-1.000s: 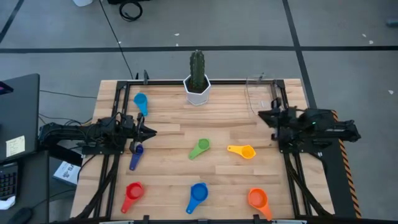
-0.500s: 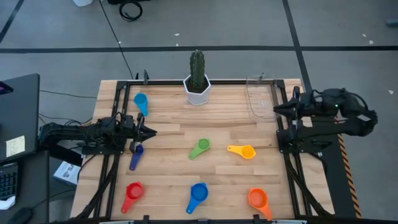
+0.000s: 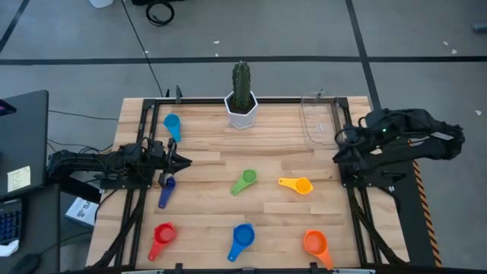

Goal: Nest measuring cups in basket
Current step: Adjust the orange measuring cup

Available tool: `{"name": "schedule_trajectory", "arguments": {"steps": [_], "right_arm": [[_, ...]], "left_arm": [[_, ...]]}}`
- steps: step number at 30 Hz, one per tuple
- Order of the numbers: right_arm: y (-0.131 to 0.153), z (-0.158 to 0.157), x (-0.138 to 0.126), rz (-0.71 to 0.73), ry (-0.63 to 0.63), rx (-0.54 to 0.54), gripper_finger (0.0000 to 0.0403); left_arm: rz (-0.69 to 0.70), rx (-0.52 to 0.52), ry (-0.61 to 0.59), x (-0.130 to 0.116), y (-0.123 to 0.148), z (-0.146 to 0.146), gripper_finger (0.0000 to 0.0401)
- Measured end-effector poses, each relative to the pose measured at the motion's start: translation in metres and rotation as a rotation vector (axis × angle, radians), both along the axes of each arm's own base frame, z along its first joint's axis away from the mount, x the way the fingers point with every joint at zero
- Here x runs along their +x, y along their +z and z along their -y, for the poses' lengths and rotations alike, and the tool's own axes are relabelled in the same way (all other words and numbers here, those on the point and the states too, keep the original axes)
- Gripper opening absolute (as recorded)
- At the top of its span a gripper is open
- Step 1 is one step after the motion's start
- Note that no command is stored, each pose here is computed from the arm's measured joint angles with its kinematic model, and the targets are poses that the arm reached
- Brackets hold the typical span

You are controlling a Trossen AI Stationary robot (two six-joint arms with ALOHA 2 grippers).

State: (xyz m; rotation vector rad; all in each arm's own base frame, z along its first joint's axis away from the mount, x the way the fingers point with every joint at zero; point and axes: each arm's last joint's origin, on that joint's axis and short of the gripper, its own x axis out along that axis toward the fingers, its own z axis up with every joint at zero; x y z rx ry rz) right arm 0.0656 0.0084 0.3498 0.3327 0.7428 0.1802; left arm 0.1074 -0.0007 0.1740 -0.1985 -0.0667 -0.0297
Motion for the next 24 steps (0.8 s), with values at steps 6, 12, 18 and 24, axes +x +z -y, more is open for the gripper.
{"name": "schedule_trajectory", "arguments": {"steps": [6, 12, 18, 24], "right_arm": [[0.004, -0.001, 0.002, 0.009, -0.038, 0.118, 0.0048], [0.014, -0.001, 0.009, 0.097, -0.11, 0.219, 0.0048], [0.024, -0.001, 0.016, 0.214, -0.108, 0.244, 0.0048], [0.027, -0.003, 0.023, 0.246, -0.043, 0.25, 0.0035]], "left_arm": [[0.0, 0.0, 0.0, 0.0, 0.0, 0.0, 0.0055], [0.0, 0.0, 0.0, 0.0, 0.0, 0.0, 0.0055], [0.0, 0.0, 0.0, 0.0, 0.0, 0.0, 0.0055], [-0.001, 0.0, 0.0, 0.0, 0.0, 0.0, 0.0055]]}}
